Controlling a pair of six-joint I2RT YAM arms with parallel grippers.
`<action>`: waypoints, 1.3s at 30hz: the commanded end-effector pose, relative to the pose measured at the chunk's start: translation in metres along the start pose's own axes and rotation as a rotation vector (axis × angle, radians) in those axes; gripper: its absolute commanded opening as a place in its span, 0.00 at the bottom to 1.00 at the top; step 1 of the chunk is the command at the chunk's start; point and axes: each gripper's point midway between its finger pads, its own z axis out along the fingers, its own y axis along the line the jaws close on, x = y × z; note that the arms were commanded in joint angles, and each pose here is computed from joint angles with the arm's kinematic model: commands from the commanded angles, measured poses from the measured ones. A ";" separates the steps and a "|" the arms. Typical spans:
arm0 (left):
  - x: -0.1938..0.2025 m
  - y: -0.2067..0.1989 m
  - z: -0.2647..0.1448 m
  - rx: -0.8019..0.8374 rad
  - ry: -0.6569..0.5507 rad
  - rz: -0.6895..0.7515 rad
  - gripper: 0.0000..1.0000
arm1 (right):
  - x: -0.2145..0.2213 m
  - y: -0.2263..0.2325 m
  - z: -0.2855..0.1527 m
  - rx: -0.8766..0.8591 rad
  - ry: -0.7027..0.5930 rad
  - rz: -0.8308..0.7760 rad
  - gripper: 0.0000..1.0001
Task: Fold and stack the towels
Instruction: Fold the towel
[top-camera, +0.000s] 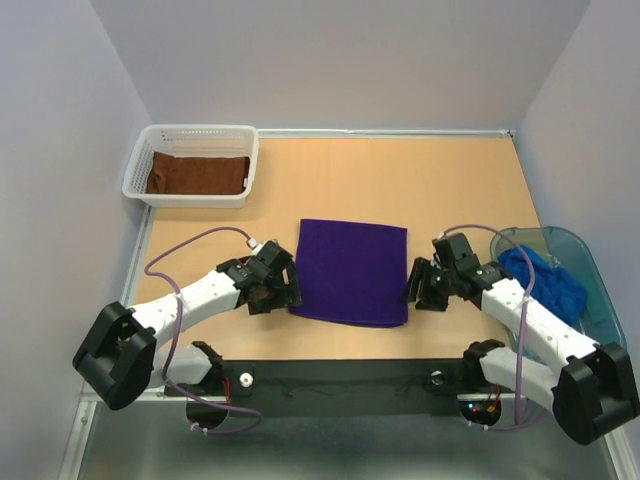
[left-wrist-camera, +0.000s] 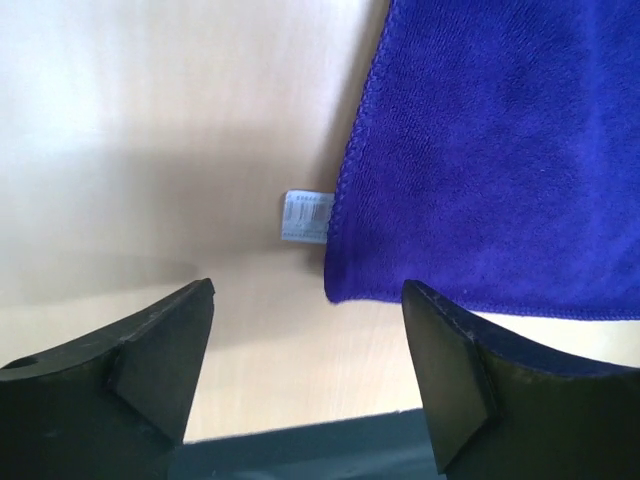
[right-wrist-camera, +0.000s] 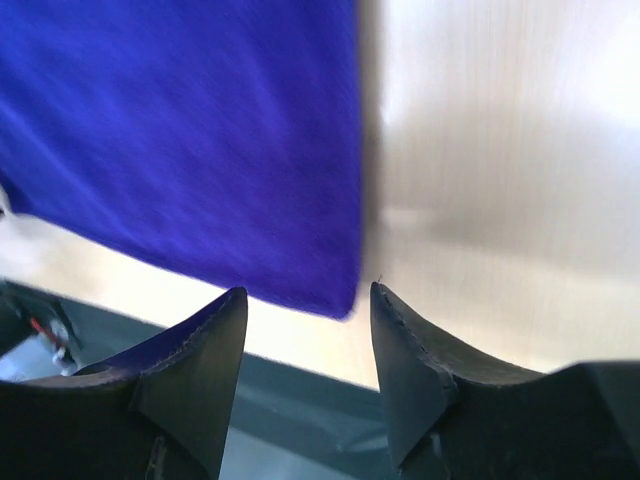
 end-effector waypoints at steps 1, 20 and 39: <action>-0.031 -0.005 -0.032 -0.016 -0.111 0.033 0.87 | -0.058 0.018 -0.019 0.048 -0.180 -0.106 0.57; -0.006 -0.038 0.013 0.021 0.035 0.146 0.25 | 0.038 0.005 0.028 -0.118 0.242 -0.006 0.29; 0.035 -0.021 -0.025 0.169 0.088 0.029 0.47 | -0.025 0.002 0.005 0.043 -0.050 -0.057 0.36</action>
